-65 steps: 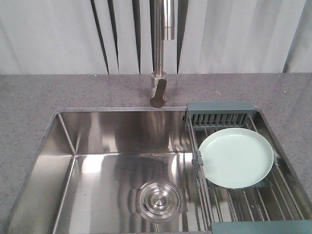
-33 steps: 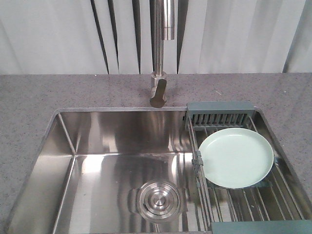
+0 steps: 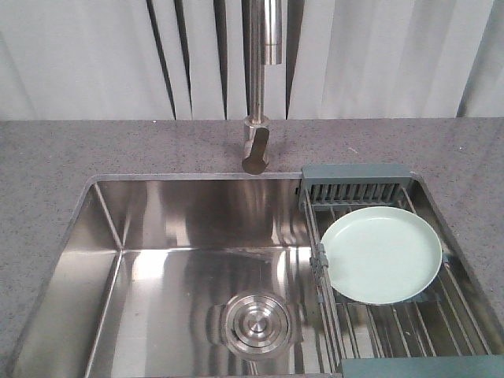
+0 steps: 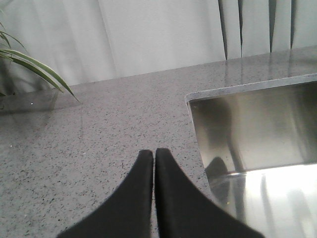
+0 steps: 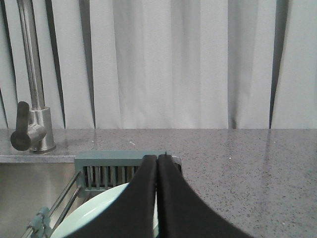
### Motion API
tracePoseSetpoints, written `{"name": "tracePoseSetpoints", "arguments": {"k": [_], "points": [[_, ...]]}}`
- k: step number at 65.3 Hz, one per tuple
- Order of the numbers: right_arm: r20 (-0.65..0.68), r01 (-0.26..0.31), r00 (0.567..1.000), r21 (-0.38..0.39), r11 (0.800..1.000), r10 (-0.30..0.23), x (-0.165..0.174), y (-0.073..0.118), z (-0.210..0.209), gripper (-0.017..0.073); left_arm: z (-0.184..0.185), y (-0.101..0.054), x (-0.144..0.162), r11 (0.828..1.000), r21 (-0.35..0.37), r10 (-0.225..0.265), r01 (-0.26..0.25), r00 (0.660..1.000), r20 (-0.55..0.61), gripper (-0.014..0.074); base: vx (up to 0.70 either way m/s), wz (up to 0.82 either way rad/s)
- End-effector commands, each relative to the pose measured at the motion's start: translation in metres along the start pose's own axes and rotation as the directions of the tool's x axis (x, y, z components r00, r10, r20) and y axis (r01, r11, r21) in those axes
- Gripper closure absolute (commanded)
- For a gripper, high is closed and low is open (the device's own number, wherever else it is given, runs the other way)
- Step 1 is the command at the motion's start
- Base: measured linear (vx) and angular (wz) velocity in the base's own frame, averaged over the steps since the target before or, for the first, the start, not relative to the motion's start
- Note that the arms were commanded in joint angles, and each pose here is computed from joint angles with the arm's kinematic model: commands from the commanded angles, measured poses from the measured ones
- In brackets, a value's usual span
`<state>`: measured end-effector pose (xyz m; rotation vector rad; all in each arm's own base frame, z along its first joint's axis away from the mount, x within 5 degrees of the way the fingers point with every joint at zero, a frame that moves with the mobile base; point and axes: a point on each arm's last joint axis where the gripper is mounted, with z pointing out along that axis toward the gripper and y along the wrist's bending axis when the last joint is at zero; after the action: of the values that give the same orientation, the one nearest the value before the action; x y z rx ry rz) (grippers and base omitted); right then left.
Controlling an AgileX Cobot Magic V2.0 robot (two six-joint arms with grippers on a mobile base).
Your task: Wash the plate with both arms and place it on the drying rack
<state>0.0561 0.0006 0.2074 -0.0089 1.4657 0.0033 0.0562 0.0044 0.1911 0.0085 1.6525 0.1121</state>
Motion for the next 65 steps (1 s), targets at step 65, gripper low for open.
{"name": "tracePoseSetpoints", "arguments": {"k": [65], "points": [[0.072, 0.006, 0.997, -0.003, 1.0, -0.006, -0.006, 0.0006, -0.0005, 0.0563, -0.0001, -0.0005, -0.0003, 1.0, 0.001, -0.007, 0.007, 0.998, 0.064, 0.06, 0.0, 0.0]]}}
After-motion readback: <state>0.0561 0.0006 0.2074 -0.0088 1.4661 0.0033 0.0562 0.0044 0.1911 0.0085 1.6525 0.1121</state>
